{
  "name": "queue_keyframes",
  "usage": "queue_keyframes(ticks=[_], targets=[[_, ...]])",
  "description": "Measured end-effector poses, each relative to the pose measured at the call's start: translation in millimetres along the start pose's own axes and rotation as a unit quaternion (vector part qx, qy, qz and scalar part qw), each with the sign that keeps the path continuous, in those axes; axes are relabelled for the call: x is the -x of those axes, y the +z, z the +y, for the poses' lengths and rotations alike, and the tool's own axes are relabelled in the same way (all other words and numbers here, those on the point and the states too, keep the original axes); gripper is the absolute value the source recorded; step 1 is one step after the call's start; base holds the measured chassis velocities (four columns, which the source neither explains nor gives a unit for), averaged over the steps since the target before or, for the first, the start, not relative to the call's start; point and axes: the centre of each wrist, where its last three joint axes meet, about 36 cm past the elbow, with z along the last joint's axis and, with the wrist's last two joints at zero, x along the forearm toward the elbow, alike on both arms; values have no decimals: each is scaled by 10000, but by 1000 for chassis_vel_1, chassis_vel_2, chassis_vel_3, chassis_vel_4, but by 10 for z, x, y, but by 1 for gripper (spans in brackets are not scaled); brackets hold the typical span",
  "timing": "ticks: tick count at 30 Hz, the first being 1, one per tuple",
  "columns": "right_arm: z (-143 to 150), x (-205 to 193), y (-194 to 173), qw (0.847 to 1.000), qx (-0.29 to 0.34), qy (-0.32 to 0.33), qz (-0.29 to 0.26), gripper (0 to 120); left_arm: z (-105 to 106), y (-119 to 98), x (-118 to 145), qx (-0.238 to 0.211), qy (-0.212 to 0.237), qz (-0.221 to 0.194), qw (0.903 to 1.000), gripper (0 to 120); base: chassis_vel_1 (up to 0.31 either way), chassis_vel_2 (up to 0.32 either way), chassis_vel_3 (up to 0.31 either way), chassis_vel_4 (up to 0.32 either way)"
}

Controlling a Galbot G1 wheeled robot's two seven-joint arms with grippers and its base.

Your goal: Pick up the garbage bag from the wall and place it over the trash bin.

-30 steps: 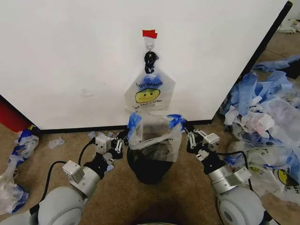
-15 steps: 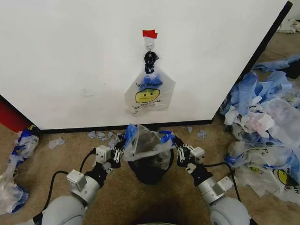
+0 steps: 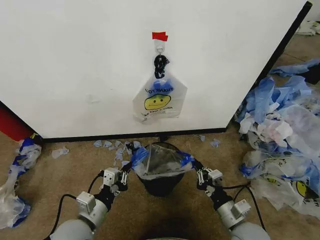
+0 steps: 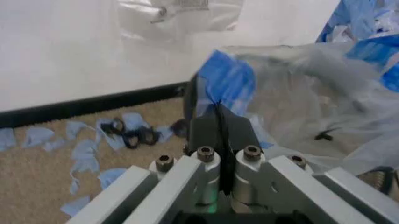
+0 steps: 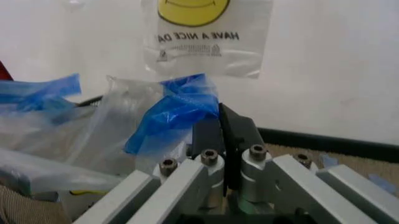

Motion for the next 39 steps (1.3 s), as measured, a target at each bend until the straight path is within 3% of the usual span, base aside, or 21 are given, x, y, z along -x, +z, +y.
queue_keyframes(ticks=[11,20,28,39], targets=[[-11,-304,121,9985,-103,-116,520,0,13,67,-70,99,158,236,9995,0,0,0,0,0],[-17,-354,168,9980,-133,-94,610,0,17,137,-78,102,177,345,9992,0,0,0,0,0],[-45,-341,125,9982,-146,-64,582,0,41,-45,-27,-15,331,40,9994,0,0,0,0,0],[-98,-470,-1,9976,-203,-86,651,0,-41,-242,-134,-64,473,308,9984,0,0,0,0,0]])
